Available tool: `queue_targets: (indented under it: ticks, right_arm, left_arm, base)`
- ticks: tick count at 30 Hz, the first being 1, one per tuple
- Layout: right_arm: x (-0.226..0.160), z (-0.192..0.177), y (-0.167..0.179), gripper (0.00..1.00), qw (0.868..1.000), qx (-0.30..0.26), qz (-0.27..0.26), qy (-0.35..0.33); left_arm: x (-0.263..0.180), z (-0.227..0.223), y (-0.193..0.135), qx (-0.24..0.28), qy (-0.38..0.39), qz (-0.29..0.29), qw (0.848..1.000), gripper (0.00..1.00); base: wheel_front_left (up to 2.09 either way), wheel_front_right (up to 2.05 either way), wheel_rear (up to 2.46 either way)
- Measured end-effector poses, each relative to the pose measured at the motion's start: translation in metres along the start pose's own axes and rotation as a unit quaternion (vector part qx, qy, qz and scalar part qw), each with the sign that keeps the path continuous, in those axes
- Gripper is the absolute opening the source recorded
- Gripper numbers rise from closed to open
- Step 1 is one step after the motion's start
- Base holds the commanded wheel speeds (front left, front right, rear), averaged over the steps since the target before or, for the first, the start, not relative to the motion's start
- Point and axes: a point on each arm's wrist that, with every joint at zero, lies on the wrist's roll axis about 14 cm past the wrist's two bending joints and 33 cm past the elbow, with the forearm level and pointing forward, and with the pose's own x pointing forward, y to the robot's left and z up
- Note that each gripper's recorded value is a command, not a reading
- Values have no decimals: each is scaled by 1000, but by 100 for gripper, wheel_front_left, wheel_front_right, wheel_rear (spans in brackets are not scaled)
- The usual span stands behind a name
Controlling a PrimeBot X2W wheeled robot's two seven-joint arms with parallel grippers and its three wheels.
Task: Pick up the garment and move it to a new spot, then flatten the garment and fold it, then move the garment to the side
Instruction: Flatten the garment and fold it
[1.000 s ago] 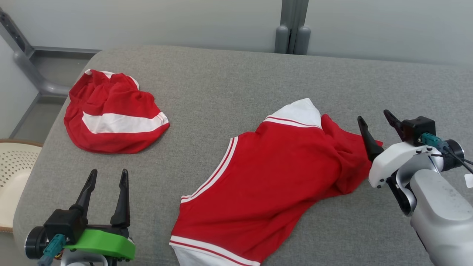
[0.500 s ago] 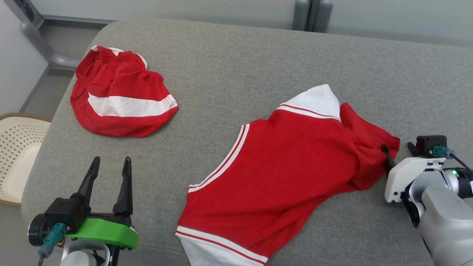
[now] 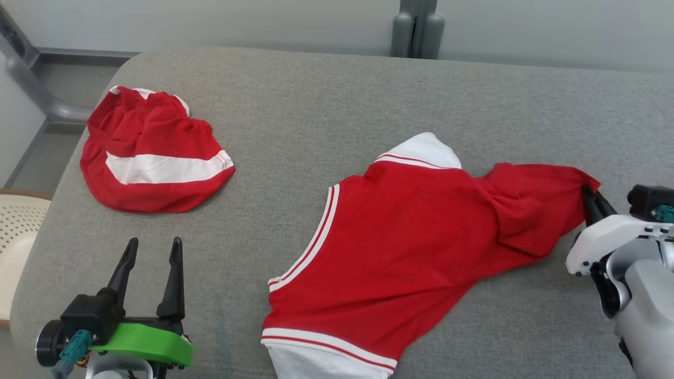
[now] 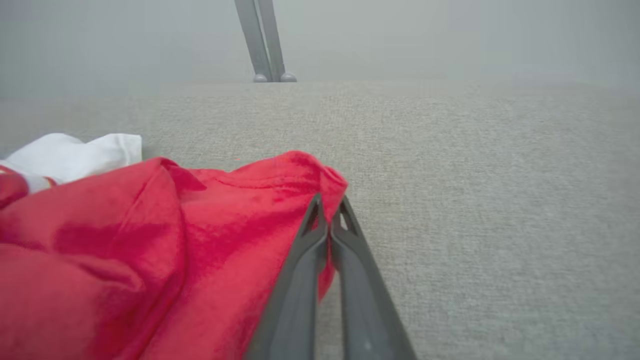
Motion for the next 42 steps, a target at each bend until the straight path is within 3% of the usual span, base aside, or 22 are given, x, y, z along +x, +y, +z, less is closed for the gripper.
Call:
queue_targets:
  ticks: [5,12,14,19,27,34,42]
  right_arm:
    - [-35,3,-38,0,999,16,-43,-27]
    - [-93,-30,-83,0,992,54,-118,-13]
    - [-100,-30,-83,100,990,64,-124,-21]
    - [-101,18,-72,100,988,40,-108,-100]
    - [-110,65,-9,100,980,37,-39,-191]
    - [-118,73,41,100,976,32,21,-214]
    - [-120,62,58,100,979,29,39,-200]
  left_arm:
    - [4,1,-12,-3,-3,-19,1000,100]
    - [10,4,-31,-5,-12,-46,999,100]
    - [10,4,-34,-6,-11,-50,999,100]
    - [10,7,-37,-5,-16,-56,998,100]
    - [9,10,-37,0,-20,-61,998,100]
    - [11,6,-37,5,-13,-63,998,100]
    - [31,14,-61,25,-22,-111,993,100]
  base:
    - [0,0,0]
    - [0,0,0]
    - [0,0,0]
    - [0,0,0]
    - [0,0,0]
    - [0,0,0]
    - [0,0,0]
